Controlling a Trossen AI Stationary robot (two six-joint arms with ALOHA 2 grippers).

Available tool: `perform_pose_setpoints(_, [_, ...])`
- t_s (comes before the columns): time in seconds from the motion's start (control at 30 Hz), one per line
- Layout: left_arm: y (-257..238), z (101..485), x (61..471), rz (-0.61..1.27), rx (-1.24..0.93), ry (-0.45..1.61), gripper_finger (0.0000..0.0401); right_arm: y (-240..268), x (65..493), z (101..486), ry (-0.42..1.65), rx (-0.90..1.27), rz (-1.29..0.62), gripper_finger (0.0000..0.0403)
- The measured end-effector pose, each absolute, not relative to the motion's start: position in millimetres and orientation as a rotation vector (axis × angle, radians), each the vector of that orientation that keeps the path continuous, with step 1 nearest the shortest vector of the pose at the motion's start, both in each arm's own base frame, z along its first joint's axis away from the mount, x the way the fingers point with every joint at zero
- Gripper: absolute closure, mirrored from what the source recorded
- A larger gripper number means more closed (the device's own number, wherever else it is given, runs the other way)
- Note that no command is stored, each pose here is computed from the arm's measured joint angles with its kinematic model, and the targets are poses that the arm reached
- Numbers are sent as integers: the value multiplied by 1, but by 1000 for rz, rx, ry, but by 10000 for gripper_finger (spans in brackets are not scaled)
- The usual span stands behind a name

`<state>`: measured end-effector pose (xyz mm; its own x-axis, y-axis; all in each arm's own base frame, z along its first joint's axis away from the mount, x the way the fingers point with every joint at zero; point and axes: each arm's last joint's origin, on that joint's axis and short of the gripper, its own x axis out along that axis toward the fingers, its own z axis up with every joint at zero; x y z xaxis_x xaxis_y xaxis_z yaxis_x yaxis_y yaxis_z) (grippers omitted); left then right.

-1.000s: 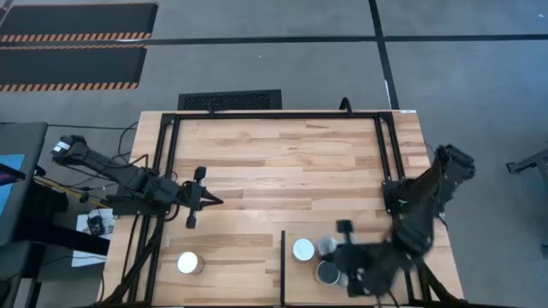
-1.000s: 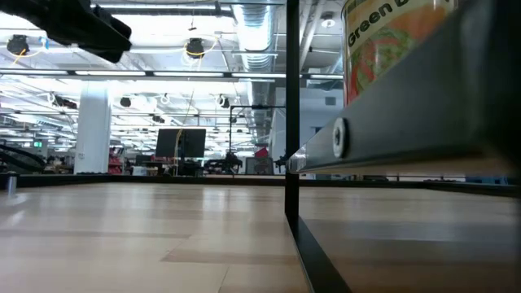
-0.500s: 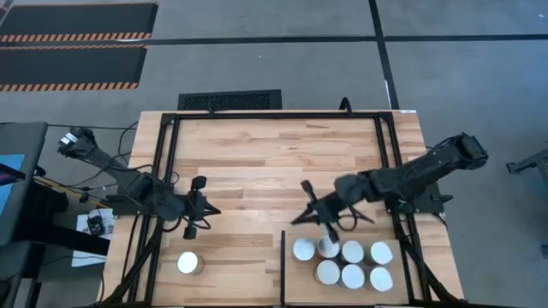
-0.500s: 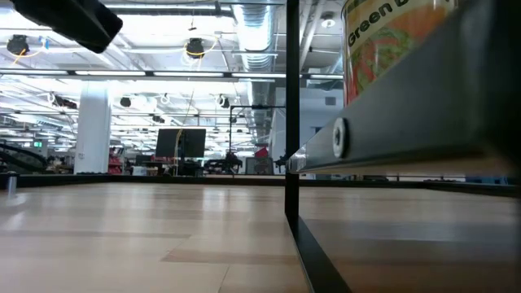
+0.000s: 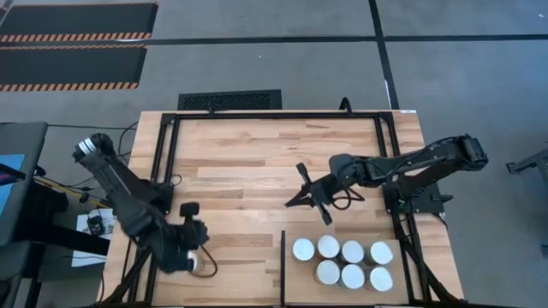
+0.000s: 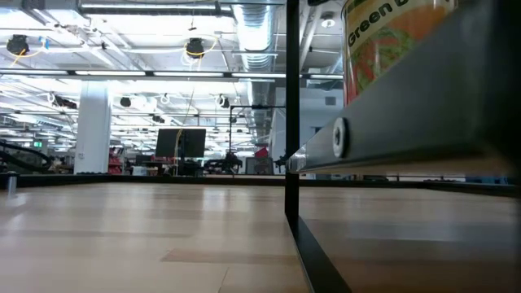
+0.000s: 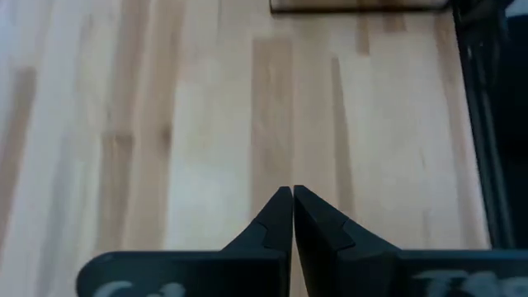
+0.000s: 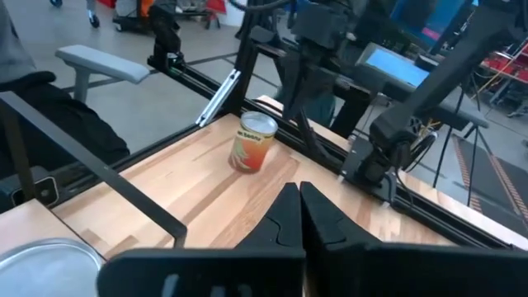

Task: Pick and place cans onto a shelf
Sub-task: Put the canned green beans on the shelf aligned with the other canned green beans

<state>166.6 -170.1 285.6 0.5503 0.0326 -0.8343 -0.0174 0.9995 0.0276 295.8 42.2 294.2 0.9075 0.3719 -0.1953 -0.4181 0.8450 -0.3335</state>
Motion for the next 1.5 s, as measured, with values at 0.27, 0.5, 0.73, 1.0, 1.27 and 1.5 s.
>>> perform_pose_setpoints(0.27, [-224, 280, 156, 128, -81, 1217, 399, 42, 296, 294, 124, -380, 419, 400])
perform_pose_setpoints(0.5, [-258, 260, 158, 114, -33, 1354, 364, 42, 296, 296, 106, -366, 409, 398])
perform_pose_setpoints(0.73, [-274, 236, 160, 79, 74, 1416, 305, 42, 296, 296, 116, -350, 387, 391])
perform_pose_setpoints(1.0, [-271, 235, 159, 107, 107, 1420, 284, 40, 297, 296, 132, -342, 323, 385])
perform_pose_setpoints(1.27, [-270, 230, 158, 104, 120, 1421, 374, 40, 297, 296, 134, -329, 323, 378])
perform_pose_setpoints(1.5, [-265, 228, 163, 66, 195, 1374, 398, 40, 297, 296, 133, -328, 326, 388])
